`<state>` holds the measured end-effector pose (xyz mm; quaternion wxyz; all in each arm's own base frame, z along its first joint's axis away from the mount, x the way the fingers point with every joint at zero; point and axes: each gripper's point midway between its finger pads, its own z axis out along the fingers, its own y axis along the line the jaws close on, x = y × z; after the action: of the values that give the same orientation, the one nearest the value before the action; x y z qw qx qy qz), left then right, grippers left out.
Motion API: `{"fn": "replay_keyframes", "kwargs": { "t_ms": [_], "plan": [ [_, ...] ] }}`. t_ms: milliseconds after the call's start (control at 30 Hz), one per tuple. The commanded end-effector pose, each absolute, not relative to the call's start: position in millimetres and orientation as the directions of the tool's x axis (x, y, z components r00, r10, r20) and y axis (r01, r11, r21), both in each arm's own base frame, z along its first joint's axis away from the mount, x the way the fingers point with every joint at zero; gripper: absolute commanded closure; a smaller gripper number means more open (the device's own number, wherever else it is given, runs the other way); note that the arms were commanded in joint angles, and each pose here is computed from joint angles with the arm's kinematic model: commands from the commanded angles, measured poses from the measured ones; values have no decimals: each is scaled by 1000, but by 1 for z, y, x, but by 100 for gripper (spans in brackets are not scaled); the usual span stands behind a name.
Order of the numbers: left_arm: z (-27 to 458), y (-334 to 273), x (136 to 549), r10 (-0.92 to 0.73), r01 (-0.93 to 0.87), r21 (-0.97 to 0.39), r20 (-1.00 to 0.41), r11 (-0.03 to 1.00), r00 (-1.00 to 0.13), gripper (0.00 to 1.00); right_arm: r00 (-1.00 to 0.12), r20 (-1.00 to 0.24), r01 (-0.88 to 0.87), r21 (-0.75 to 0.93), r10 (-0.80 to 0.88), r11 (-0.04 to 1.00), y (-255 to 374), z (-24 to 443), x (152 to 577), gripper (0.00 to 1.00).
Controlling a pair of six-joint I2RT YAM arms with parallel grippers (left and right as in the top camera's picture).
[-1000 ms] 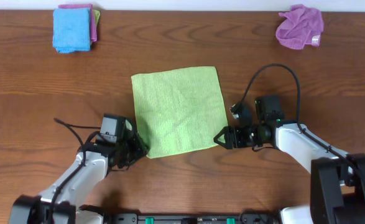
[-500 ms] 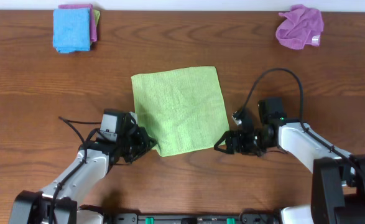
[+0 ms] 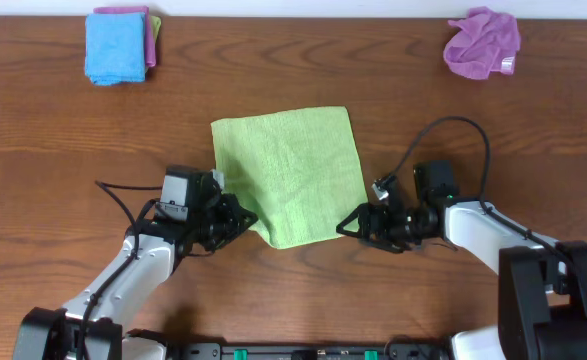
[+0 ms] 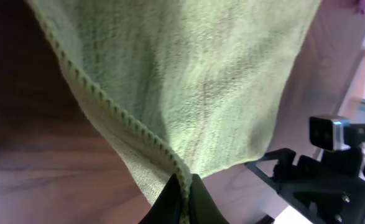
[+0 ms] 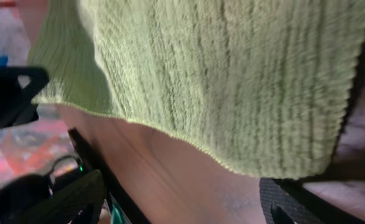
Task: Fold the cloth
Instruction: 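Grasp the cloth's bottom corners with the left and right grippers, then lift the bottom corners with both grippers and fold them toward the top edge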
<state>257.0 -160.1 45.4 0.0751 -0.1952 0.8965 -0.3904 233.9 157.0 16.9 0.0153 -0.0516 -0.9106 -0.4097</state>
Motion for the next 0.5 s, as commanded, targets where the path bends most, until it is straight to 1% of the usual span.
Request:
{"fn": "replay_keyframes", "kwargs": {
  "t_ms": [0,167,200,267,300,400,467],
  "plan": [
    [57,-165,265,-399,-270,-757,12,595,-917,94,-979,89,202,545,184,813,123,-24,231,19],
    [57,-165,265,-400,-269,-756,11,597,-917,94,-977,44,202,476,207,856,110,-32,239,21],
    [57,-165,265,-400,-269,-756,10,597,-917,94,-984,32,167,483,173,860,111,-32,238,20],
    [56,-165,265,-398,-268,-754,9,600,-917,94,-996,18,83,560,89,824,122,-26,235,20],
    [55,-164,265,-402,-271,-750,8,603,-916,94,-996,22,80,567,82,820,119,-26,232,21],
    [54,-163,265,-406,-274,-746,6,607,-914,94,-996,39,90,566,82,819,102,-26,226,19],
    [54,-162,266,-410,-276,-743,2,610,-912,94,-991,44,126,577,124,807,88,-25,227,18]
  ]
}}
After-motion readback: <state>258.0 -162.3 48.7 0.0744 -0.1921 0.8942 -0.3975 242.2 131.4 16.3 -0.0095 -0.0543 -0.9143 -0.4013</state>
